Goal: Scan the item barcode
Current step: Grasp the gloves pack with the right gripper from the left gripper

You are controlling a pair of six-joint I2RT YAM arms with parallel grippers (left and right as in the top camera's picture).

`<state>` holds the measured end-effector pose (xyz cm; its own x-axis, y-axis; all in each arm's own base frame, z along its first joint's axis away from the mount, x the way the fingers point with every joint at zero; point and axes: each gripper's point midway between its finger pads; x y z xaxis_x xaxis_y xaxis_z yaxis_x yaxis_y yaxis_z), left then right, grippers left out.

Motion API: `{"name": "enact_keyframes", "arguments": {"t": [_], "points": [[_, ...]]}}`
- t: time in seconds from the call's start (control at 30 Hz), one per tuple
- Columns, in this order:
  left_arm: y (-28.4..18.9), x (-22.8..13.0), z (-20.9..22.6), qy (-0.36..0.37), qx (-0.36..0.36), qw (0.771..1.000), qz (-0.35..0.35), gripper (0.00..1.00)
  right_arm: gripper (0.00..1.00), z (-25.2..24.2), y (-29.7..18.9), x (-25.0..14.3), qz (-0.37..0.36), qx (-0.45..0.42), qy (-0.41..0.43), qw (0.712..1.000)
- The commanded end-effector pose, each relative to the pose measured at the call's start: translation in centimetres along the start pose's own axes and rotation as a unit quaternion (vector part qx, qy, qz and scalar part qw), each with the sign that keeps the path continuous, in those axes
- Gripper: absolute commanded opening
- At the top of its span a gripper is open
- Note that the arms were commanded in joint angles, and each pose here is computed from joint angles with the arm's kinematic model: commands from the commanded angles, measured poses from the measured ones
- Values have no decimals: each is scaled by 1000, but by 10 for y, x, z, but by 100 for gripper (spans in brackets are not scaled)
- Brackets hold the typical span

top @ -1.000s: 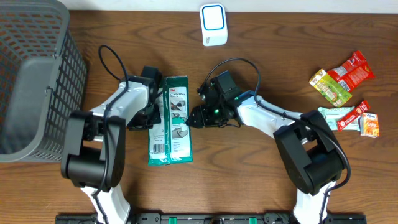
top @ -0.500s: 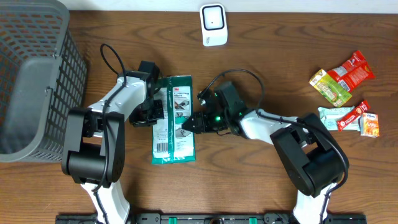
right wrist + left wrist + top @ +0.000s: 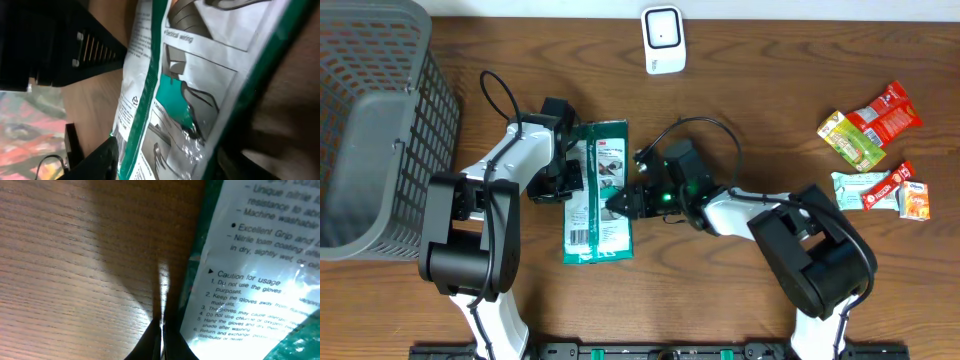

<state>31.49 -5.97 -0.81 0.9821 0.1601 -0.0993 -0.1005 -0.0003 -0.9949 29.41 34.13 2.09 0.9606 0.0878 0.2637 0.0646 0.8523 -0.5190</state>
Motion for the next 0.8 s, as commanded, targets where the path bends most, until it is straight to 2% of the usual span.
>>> {"name": "enact_keyframes", "arguments": {"t": [0.0, 0.13, 0.3, 0.33, 0.37, 0.43, 0.53, 0.6, 0.67, 0.7, 0.77], "points": [[45, -30, -13, 18, -31, 996, 80, 8, 55, 3, 14, -10, 0, -18, -1, 1000], [44, -28, -19, 25, -50, 995, 78, 8, 53, 17, 20, -9, -10, -4, -23, 1000], [45, -28, -19, 26, -49, 995, 78, 8, 47, 32, 21, -3, -24, 24, -36, 999], [45, -28, -19, 26, -49, 995, 78, 8, 42, 33, 21, -2, -25, 25, -37, 999], [45, -28, -19, 26, -49, 995, 78, 8, 33, 33, 21, -2, -24, 27, -37, 999], [45, -27, -19, 26, -50, 996, 76, 8, 25, 33, 21, -2, -24, 27, -37, 999], [45, -27, -20, 26, -50, 996, 75, 8, 21, 32, 21, -4, -22, 24, -46, 998], [45, -26, -20, 26, -51, 996, 72, 8, 10, 30, 21, -5, -19, 20, -63, 998], [45, -25, -20, 26, -52, 996, 71, 8, 11, 27, 22, -8, -14, 15, -67, 998], [45, -25, -20, 26, -52, 996, 71, 8, 16, 25, 22, -10, -10, 12, -65, 998], [45, -25, -20, 29, -52, 996, 70, 8, 12, 20, 21, -13, -1, 3, -54, 999]]}}
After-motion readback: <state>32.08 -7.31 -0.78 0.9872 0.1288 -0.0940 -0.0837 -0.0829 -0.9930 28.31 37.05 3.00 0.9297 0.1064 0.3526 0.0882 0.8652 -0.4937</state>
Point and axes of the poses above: each gripper's point midway between its finger pads, its own y axis out along the fingers, its own z axis along the line the jaws close on, x = y × z, and after that the axes turned 2 degrees about y, right-handed
